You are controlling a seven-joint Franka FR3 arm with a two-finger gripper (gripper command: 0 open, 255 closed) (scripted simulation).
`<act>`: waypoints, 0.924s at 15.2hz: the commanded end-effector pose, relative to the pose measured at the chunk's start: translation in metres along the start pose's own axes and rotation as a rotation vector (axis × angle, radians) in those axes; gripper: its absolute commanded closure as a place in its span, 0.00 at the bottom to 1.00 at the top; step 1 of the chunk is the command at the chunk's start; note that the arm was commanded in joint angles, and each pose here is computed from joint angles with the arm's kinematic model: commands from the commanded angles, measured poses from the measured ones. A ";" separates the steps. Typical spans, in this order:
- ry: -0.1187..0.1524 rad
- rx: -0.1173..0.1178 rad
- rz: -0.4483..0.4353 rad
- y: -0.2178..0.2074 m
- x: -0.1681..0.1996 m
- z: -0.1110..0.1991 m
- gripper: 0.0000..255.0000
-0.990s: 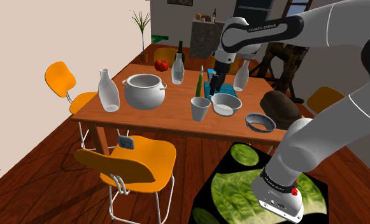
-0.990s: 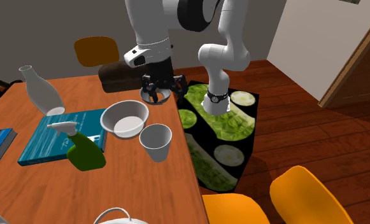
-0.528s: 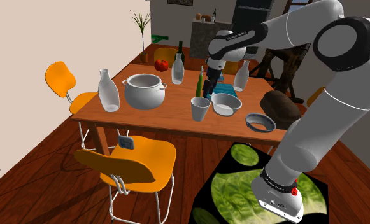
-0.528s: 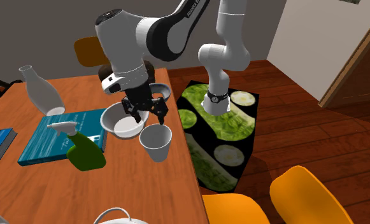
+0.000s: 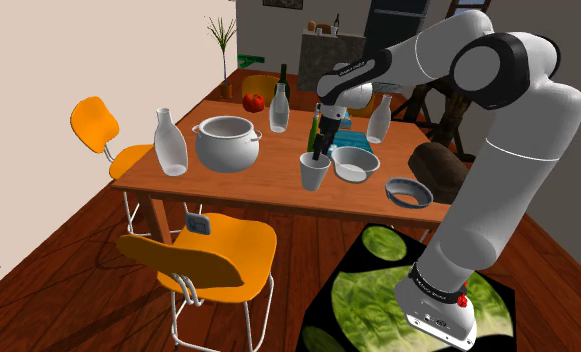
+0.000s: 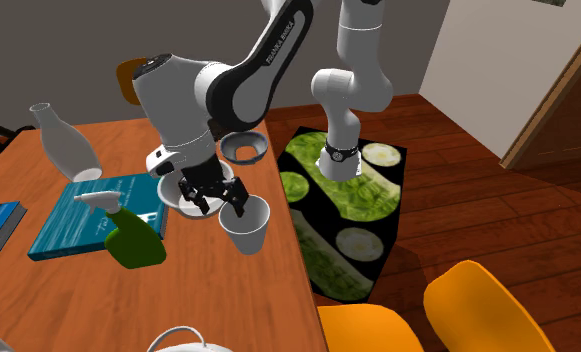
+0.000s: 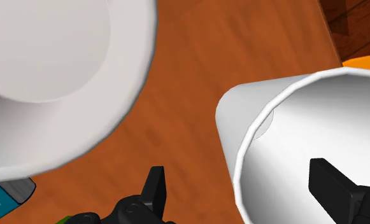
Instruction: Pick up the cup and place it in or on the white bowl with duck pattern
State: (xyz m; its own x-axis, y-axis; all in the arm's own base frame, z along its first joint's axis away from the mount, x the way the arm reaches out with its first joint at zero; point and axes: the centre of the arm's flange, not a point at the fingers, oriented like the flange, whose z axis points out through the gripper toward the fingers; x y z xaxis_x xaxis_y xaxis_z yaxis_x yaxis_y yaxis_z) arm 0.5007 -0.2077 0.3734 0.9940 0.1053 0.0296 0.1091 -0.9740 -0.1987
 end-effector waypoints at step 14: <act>0.000 0.000 0.000 0.000 -0.001 0.019 1.00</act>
State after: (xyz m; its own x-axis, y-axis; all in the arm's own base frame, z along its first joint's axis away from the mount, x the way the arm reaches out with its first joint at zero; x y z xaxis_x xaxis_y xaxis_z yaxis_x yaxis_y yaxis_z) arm 0.5003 -0.2039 0.3549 0.9940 0.1052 0.0300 0.1091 -0.9740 -0.1985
